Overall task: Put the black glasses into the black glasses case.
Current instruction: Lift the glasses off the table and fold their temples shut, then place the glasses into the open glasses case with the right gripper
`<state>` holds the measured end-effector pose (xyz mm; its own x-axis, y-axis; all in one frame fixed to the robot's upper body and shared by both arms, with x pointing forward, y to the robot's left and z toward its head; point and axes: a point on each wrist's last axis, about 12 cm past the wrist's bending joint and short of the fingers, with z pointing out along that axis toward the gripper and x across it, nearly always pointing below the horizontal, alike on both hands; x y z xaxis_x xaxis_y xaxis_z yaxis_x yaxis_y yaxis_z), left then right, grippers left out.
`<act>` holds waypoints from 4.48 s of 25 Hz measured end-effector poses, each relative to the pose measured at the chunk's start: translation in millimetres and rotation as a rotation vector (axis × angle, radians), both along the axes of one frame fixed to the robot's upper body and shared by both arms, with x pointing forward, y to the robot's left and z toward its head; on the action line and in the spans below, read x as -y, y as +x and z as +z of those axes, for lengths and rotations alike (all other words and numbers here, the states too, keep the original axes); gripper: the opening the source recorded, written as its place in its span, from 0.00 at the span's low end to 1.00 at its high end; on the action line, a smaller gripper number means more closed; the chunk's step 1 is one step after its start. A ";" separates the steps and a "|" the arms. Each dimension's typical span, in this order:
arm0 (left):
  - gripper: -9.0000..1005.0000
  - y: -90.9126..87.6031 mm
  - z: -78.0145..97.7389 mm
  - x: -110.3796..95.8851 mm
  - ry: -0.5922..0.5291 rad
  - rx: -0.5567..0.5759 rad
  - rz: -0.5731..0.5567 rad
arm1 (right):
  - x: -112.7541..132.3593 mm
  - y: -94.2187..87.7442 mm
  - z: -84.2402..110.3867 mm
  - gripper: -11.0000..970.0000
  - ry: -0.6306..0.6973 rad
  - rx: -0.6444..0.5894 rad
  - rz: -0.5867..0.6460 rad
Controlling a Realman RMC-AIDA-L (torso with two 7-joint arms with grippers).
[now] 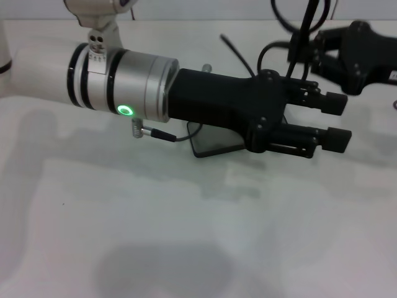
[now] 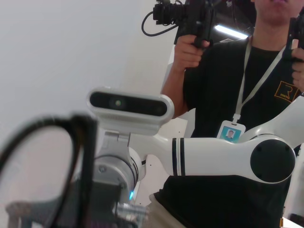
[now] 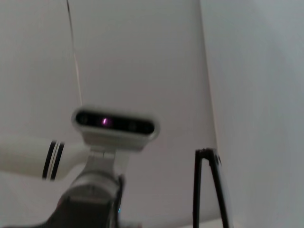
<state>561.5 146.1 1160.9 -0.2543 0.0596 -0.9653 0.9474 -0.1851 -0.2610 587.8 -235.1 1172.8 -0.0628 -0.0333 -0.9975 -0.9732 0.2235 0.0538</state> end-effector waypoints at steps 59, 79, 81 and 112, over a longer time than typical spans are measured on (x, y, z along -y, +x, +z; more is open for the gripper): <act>0.63 3.9 -43.8 -122.2 -0.233 -0.039 0.832 | -47.6 -10.5 -33.6 0.09 -0.617 0.226 -0.095; 0.63 32.0 -47.4 -111.4 -0.140 -0.061 0.929 | -106.5 -15.0 -58.4 0.09 -0.904 0.567 -0.120; 0.63 33.6 -45.8 -109.9 -0.141 -0.058 0.925 | -109.5 -16.4 -60.6 0.09 -0.914 0.591 -0.116; 0.63 36.0 -43.8 -103.4 -0.140 -0.054 0.904 | -102.3 -14.6 -65.9 0.19 -0.919 0.590 -0.177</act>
